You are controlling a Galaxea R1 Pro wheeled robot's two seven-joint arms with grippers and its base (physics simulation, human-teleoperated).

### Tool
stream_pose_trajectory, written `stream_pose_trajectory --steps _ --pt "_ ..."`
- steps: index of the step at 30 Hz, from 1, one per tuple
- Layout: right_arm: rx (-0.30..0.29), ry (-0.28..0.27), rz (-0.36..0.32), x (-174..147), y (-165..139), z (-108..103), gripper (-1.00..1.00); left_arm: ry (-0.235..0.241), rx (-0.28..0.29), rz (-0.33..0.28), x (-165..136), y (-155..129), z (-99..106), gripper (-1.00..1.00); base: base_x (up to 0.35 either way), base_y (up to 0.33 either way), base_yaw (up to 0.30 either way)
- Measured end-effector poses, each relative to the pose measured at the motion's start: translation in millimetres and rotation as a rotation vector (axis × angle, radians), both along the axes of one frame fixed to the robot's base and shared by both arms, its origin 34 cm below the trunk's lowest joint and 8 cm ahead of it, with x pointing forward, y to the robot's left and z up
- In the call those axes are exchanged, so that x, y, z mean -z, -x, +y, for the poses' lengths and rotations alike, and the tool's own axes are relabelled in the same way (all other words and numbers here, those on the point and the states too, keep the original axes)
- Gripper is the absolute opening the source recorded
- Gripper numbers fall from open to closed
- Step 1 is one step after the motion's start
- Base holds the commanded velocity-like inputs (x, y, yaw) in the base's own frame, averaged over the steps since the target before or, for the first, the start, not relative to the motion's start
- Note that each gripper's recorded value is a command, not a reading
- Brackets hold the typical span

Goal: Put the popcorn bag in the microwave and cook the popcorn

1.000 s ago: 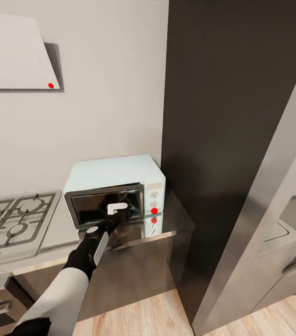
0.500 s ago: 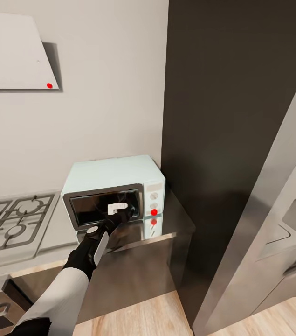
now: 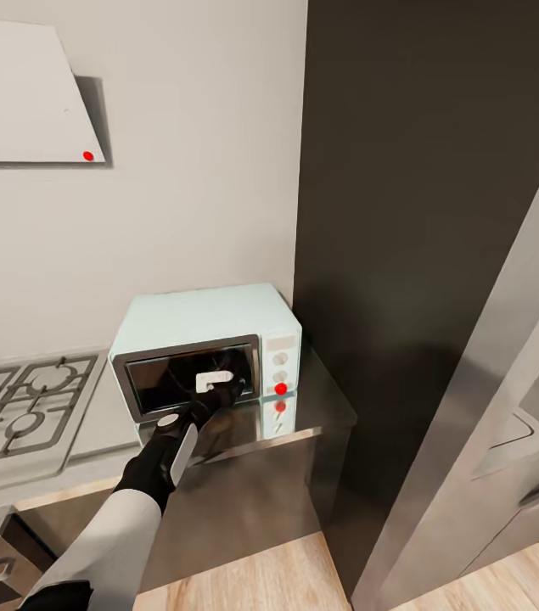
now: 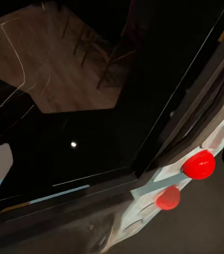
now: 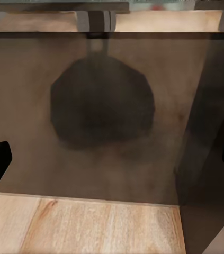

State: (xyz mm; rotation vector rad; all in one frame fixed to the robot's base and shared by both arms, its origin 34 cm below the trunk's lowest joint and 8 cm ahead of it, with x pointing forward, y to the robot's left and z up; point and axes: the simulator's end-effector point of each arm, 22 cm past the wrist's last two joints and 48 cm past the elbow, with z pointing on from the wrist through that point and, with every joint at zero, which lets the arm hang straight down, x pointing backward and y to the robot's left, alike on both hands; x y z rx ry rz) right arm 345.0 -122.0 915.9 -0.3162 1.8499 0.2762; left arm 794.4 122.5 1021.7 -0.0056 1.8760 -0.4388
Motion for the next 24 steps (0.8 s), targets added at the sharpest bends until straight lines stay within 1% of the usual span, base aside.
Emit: stream_pose_trajectory --steps 3,13,14,16,17,19,20,21,22,23,24 --pt "0.000 0.000 0.001 0 0 0 1.00 0.002 -0.001 0.000 0 -1 0 1.00 -0.079 0.000 0.000" --pt "0.000 0.000 0.001 0 -1 0 1.00 0.004 -0.002 -0.002 3 2 1 1.00 -0.329 0.000 0.000" --pt "0.000 0.000 0.001 0 -1 0 1.00 0.003 -0.010 -0.017 1 5 4 1.00 -0.349 0.000 0.000" --pt "0.000 0.000 0.000 0 -1 0 1.00 -0.003 -0.039 -0.072 -9 22 18 1.00 -0.349 0.000 0.000" --pt "0.000 0.000 0.000 0 -1 0 1.00 -0.013 -0.038 -0.093 -11 36 19 1.00 -0.323 0.000 0.000" --pt "0.001 0.001 -0.001 0 -1 -1 1.00 -0.029 -0.026 -0.116 -13 61 15 1.00 -0.169 0.000 0.000" --pt "0.001 0.000 -0.001 0 -1 -1 1.00 -0.039 -0.018 -0.126 -11 84 12 1.00 -0.073 0.000 0.000" --pt "0.001 0.000 -0.001 0 -1 0 1.00 -0.044 -0.013 -0.116 -1 105 11 1.00 -0.030 0.000 0.000" --pt "0.005 0.001 -0.002 0 -2 -1 1.00 -0.048 -0.016 -0.105 11 145 12 1.00 -0.015 0.000 0.000" --pt "0.011 -0.001 -0.008 -3 -5 -2 1.00 -0.053 -0.018 -0.010 55 201 14 1.00 -0.010 0.000 0.000" --pt "0.014 -0.007 -0.015 -6 -7 -2 1.00 -0.056 -0.024 0.022 69 227 17 1.00 -0.006 0.000 0.000"
